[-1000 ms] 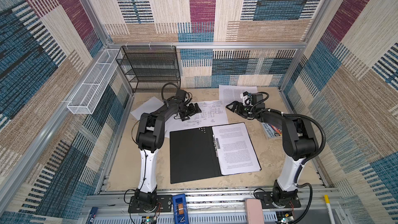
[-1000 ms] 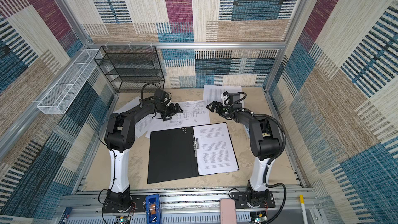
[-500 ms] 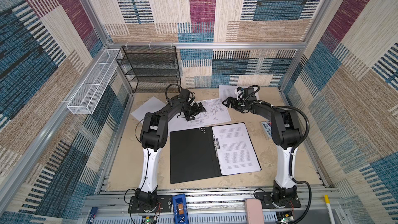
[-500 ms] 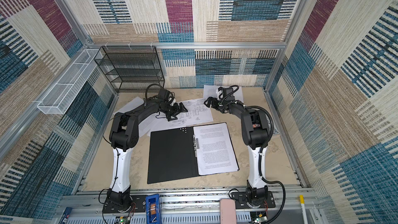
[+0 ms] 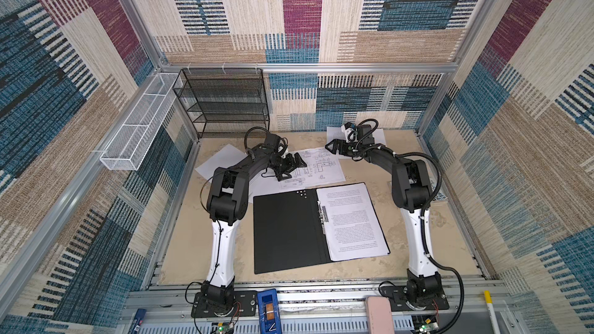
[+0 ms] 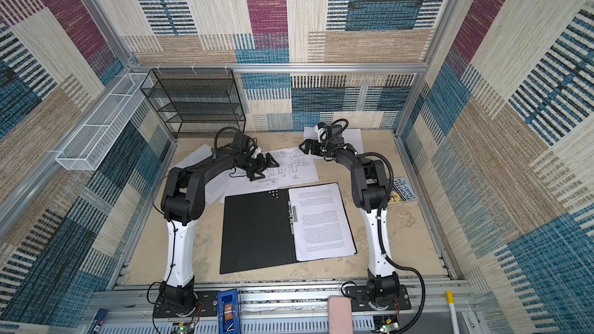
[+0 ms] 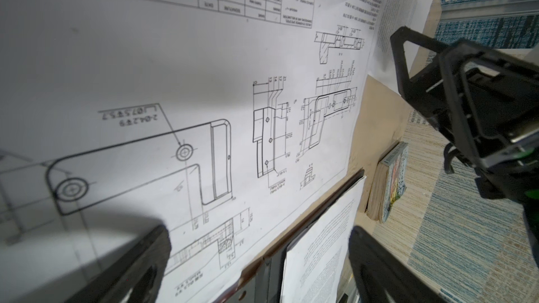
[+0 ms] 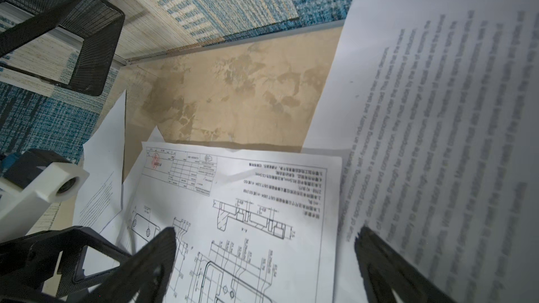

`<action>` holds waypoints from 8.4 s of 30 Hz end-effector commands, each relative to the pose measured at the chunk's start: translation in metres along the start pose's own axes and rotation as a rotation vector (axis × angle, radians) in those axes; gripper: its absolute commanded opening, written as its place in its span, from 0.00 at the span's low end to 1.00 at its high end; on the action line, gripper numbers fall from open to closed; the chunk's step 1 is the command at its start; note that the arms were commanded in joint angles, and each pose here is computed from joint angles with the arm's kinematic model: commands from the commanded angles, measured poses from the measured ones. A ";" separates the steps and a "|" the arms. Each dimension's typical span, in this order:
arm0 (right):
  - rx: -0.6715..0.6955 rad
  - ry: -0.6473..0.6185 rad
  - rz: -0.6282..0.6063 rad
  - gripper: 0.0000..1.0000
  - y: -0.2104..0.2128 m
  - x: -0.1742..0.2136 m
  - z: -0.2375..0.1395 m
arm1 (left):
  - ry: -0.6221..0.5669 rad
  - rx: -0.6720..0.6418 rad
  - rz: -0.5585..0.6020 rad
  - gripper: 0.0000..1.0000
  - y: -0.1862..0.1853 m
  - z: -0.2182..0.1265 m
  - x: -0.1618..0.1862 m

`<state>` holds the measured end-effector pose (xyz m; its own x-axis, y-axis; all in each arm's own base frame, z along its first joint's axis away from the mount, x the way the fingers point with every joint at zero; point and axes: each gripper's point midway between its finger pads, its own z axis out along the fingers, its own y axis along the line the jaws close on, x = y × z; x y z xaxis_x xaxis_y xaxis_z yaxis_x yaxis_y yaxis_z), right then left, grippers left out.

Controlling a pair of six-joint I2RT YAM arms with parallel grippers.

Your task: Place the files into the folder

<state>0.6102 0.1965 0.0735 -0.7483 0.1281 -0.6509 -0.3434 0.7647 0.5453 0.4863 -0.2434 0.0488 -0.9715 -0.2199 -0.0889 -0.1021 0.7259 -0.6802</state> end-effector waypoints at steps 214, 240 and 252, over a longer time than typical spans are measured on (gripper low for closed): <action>-0.408 -0.243 0.247 1.00 0.097 0.088 -0.246 | 0.184 0.752 0.065 0.00 -0.163 -0.098 0.131; -0.661 -0.059 0.275 0.61 0.132 0.095 -0.235 | 0.288 0.754 0.162 0.00 -0.167 -0.112 0.138; -0.593 -0.006 0.501 1.00 0.100 0.135 -0.212 | 0.253 0.846 0.203 0.00 -0.191 -0.131 0.131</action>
<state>0.3594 0.1539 0.1358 -0.8964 0.3768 -0.2335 -0.1612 0.2136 0.9635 0.3520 -0.3240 0.2470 -0.9899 0.0716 -0.1225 0.1253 0.0361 -0.9915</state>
